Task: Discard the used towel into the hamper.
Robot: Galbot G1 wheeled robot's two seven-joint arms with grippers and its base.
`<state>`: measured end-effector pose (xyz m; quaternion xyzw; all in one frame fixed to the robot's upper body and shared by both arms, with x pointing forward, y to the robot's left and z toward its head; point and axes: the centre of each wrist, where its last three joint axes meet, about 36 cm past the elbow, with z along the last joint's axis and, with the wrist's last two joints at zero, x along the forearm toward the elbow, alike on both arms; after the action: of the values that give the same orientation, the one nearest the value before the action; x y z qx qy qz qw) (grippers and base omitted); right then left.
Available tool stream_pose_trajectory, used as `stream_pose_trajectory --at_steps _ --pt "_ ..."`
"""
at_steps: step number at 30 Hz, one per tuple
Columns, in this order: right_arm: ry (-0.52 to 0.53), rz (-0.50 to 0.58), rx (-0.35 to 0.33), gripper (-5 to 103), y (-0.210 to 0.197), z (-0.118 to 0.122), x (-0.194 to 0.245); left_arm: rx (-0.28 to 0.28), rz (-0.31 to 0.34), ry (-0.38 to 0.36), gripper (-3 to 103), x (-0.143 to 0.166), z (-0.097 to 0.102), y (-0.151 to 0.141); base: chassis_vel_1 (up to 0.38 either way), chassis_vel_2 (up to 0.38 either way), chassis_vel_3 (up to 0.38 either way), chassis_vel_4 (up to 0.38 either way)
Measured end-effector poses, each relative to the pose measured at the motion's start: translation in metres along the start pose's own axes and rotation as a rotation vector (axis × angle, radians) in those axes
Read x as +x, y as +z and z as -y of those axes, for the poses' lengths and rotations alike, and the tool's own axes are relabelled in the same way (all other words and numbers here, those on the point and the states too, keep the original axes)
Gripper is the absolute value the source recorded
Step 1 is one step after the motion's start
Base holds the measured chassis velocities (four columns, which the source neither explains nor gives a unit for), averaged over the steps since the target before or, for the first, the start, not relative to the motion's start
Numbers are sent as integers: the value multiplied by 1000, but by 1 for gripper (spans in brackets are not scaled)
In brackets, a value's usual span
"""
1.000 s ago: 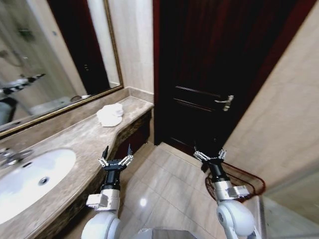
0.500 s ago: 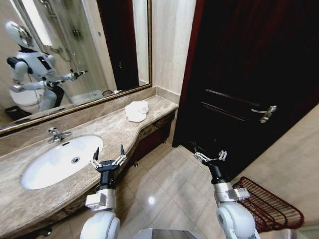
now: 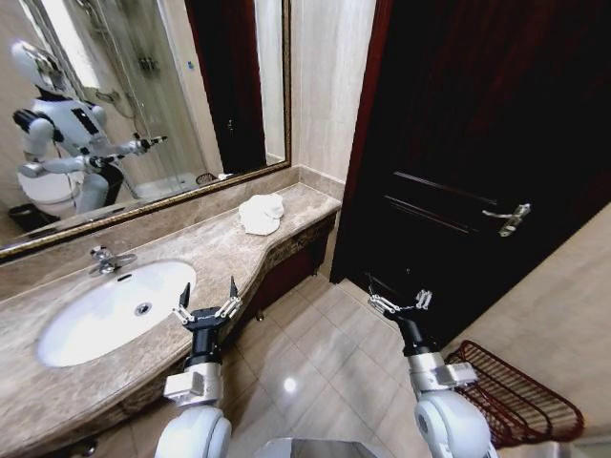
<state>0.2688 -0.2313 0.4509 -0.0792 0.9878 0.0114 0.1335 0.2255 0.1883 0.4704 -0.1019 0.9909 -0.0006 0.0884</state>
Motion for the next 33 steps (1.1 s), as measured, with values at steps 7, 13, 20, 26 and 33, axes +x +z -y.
stream_pose_trajectory --at_steps 7,13,20,26,33 --pt "2 1 -1 100 1 -1 0 19 -6 16 100 0 1 0 -93 92 85 -102" --pt "2 -1 0 100 3 0 0 29 -12 29 100 1 3 1 -83 75 78 -79" --pt "-1 -5 3 100 6 1 -1 32 -16 40 100 1 4 3 -68 75 69 -74" --pt "-1 -8 0 100 10 0 -1 31 -18 45 100 1 4 4 -94 100 108 -100" --pt "-2 -10 -2 100 12 1 -1 32 -24 45 100 -1 3 7 -158 160 167 -156"
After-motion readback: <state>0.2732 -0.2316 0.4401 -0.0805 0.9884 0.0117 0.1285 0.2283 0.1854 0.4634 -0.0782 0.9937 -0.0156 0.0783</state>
